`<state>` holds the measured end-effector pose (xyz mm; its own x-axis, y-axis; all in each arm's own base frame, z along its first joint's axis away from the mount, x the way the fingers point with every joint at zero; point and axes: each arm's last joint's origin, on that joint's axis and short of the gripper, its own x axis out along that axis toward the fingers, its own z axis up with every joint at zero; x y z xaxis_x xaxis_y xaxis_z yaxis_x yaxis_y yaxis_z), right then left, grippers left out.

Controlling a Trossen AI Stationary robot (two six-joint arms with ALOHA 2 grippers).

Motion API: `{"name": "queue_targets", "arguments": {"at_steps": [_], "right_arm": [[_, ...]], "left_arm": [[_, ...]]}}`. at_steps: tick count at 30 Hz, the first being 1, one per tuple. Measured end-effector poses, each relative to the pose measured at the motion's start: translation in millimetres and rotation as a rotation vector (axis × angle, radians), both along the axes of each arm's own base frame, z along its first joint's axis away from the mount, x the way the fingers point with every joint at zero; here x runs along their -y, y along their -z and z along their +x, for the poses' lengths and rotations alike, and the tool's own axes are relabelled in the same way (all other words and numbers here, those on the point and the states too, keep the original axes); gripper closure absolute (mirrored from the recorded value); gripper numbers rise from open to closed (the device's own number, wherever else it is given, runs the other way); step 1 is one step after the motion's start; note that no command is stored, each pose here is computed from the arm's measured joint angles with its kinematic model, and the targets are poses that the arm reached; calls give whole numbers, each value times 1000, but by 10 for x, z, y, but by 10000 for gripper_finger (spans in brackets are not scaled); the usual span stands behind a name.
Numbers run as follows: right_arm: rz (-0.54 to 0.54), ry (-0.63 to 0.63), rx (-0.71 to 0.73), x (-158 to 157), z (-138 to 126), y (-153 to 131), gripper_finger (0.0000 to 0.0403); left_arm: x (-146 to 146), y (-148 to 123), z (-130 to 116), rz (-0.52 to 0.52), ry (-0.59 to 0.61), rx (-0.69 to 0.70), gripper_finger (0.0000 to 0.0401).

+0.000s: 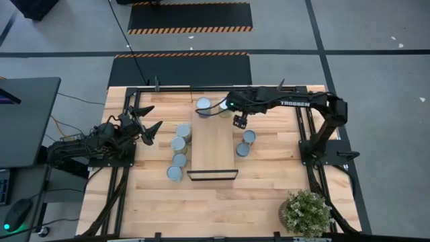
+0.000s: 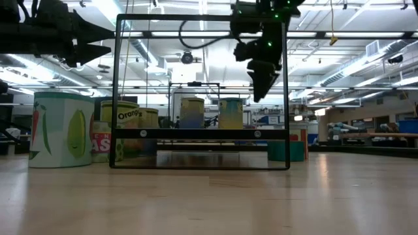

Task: Pick and place cans onto a shelf
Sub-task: Adjust the canned carrot on the shelf

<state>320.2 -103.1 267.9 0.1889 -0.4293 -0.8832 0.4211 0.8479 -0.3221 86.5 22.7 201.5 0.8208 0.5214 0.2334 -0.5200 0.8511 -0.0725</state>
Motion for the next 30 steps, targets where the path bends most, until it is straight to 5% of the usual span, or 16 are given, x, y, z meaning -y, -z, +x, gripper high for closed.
{"name": "queue_targets", "arguments": {"at_steps": [11,30], "right_arm": [[61,-27,33,70,-35,368,30],[114,-64,153,177,16,394,30]], "left_arm": [[0,6,1,-6,2,-2,5],[0,6,1,-7,2,-2,5]]}}
